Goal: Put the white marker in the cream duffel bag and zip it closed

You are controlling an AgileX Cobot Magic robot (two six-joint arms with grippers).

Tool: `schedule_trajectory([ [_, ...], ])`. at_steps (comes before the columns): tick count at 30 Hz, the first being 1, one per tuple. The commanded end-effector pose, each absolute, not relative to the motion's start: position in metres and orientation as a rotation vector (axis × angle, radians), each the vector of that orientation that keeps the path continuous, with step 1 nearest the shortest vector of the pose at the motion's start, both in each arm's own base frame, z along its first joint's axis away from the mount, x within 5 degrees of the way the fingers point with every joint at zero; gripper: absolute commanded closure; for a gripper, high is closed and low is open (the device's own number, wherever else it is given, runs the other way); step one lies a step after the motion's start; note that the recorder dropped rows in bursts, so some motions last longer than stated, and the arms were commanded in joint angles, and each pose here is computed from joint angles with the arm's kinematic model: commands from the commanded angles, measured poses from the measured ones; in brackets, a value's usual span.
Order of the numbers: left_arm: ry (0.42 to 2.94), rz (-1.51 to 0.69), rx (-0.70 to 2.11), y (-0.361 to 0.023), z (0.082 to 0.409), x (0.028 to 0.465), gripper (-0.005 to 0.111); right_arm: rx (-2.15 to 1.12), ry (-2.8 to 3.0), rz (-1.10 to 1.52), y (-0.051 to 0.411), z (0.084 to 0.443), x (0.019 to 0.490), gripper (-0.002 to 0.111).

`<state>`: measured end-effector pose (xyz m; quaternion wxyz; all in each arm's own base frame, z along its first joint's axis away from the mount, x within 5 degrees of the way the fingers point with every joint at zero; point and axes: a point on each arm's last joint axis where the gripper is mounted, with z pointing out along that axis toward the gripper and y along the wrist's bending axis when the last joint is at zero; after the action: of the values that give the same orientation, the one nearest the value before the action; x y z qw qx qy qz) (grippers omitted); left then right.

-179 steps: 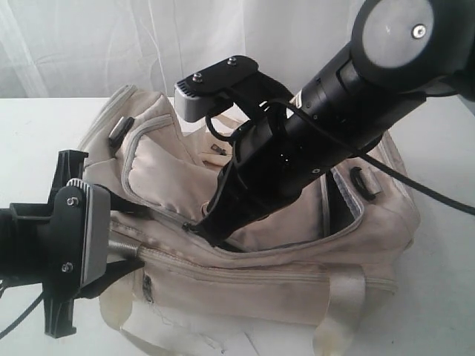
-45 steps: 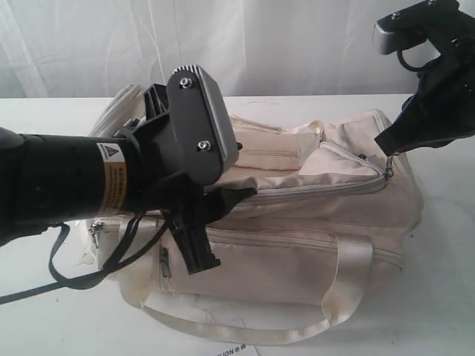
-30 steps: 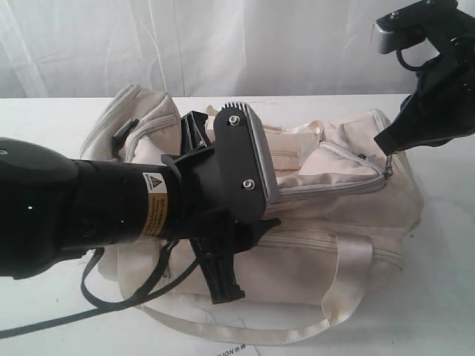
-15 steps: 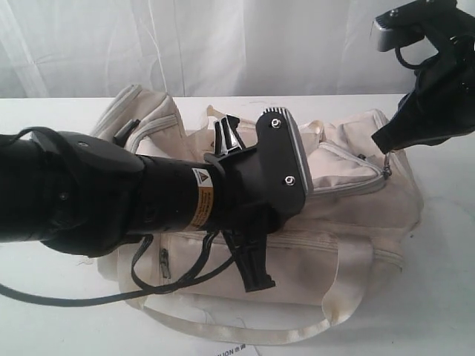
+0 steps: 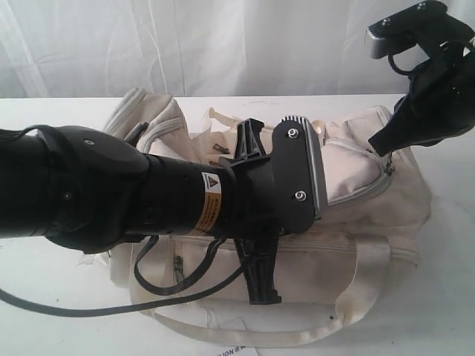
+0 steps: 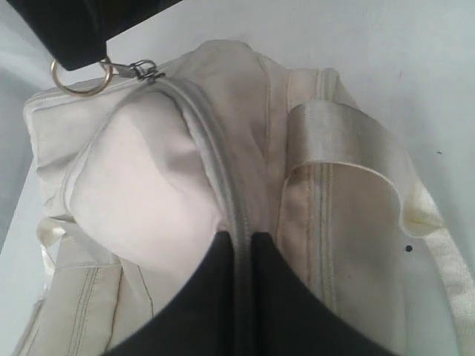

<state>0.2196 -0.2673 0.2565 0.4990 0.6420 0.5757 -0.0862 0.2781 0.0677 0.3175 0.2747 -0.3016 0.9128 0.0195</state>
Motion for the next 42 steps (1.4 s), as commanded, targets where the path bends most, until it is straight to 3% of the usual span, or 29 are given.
schedule_trajectory([
  [1, 1.362, -0.247, 1.569, -0.270, 0.262, 0.215, 0.107, -0.819, 2.390, -0.036, 0.062, 0.319, 0.286, 0.108],
  [17, 1.382, -0.326, 1.578, -0.271, 0.260, 0.210, 0.107, -0.821, 2.258, -0.233, 0.054, 0.326, 0.298, 0.108],
  [42, 1.441, -0.359, 1.632, -0.263, 0.237, 0.200, 0.107, -0.805, 2.120, -0.267, 0.063, 0.329, 0.342, 0.108],
])
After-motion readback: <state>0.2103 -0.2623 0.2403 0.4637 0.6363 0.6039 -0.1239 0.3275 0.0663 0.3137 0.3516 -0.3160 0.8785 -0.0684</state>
